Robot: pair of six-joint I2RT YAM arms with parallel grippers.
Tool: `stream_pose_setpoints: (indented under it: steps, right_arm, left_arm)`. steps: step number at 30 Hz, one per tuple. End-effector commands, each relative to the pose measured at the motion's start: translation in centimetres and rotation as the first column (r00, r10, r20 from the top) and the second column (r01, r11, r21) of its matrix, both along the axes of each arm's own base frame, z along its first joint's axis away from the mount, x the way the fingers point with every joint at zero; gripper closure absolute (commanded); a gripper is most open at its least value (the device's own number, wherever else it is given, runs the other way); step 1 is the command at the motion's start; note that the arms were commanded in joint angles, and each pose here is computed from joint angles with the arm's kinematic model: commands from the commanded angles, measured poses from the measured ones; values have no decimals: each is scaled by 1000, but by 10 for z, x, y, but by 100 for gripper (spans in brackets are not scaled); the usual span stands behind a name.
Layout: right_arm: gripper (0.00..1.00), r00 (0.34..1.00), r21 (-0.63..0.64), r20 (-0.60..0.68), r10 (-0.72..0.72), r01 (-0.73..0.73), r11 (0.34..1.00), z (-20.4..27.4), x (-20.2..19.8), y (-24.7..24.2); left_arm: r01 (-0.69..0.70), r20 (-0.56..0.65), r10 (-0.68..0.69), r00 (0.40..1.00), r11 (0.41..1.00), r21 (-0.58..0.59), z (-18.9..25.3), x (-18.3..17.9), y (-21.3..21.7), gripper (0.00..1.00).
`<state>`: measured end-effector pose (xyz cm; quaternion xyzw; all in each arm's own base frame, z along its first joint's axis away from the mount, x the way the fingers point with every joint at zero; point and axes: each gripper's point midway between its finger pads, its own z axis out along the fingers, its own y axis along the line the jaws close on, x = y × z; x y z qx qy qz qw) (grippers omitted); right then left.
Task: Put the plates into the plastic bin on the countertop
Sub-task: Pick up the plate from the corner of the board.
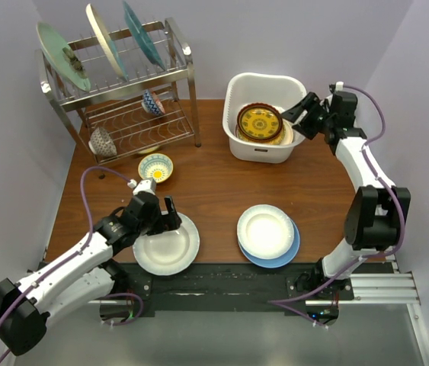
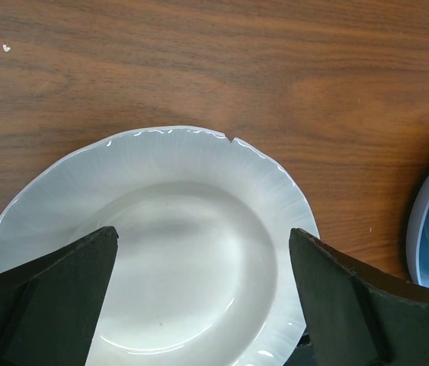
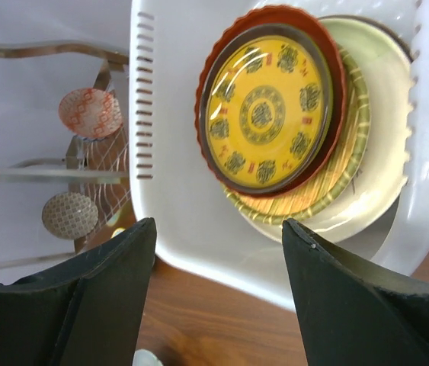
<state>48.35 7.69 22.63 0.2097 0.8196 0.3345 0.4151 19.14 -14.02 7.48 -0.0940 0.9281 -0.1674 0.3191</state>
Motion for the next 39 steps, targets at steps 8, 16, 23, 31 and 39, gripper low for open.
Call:
stream_pose_setpoints:
  steps: [8, 16, 23, 31, 39]
  right_arm:
    - [29, 986, 12, 59, 158, -159, 987, 15, -59, 32]
    - [29, 948, -28, 11, 317, -317, 948, -5, -110, 89]
    - [29, 911, -76, -56, 409, -413, 908, -39, -157, 131]
    - [30, 849, -64, -135, 510, -521, 851, -78, -202, 169]
    - [32, 773, -41, -205, 600, -619, 784, -110, -233, 206]
  left_arm:
    - [34, 51, -31, 998, 999, -42, 7, 8, -11, 0]
    - [37, 51, -35, 998, 998, -48, 6, 8, -12, 0]
    - [23, 46, -21, 999, 999, -43, 3, 8, -10, 0]
    - [17, 45, -15, 999, 998, -57, 1, 9, -12, 0]
    - [3, 47, 0, 999, 998, -62, 2, 9, -11, 0]
